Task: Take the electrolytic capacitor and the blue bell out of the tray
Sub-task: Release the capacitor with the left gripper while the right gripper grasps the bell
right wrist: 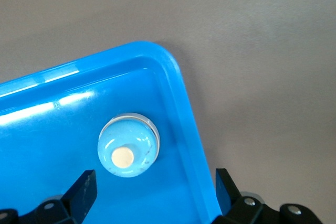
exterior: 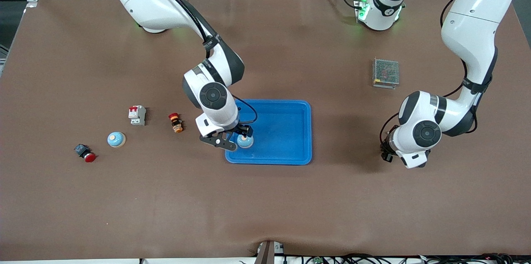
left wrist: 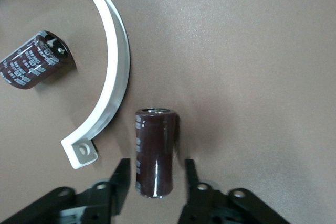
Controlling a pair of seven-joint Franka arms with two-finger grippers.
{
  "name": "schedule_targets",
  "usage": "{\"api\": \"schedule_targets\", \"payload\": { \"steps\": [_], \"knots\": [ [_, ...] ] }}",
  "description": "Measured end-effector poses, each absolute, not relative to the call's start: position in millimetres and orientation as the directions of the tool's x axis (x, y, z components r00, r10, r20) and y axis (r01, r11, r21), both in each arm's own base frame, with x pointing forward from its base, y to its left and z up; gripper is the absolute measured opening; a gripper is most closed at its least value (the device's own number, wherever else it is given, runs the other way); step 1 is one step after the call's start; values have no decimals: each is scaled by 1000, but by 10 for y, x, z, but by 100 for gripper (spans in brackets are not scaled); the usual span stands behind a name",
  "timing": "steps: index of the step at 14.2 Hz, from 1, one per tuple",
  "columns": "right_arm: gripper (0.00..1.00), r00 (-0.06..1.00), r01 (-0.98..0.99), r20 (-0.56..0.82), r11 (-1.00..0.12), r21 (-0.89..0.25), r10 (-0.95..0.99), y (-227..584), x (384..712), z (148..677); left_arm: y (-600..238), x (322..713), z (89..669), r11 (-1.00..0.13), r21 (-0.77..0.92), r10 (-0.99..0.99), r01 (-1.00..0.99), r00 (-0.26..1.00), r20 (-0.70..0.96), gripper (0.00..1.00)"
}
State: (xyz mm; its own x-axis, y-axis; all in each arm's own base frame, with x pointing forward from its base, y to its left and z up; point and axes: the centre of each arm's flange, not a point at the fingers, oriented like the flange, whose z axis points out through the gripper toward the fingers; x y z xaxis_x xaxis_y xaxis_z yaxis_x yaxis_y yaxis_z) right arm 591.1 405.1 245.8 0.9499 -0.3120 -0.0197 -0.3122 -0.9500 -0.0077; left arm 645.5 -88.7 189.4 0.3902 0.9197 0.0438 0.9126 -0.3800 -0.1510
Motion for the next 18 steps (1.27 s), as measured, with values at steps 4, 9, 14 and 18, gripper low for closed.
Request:
{"api": "schedule_targets", "payload": {
  "steps": [4,9,14,18],
  "knots": [
    [100,942,-336,-14,-942,-18,-336,4189,5970,2366,-905,6476,1930,-382,-141,919,913,391,44,94],
    [100,928,-372,-10,-928,-29,-372,4246,6020,2266,-1269,6556,2248,-425,-89,903,901,428,26,100],
    [100,917,-396,13,-915,-73,-398,4290,6087,2187,-1541,6654,2743,-543,-53,838,838,545,23,100],
    [100,917,-397,13,-915,-75,-399,4301,6082,2092,-1547,6642,3318,-658,-51,748,751,660,65,100]
  ]
}}
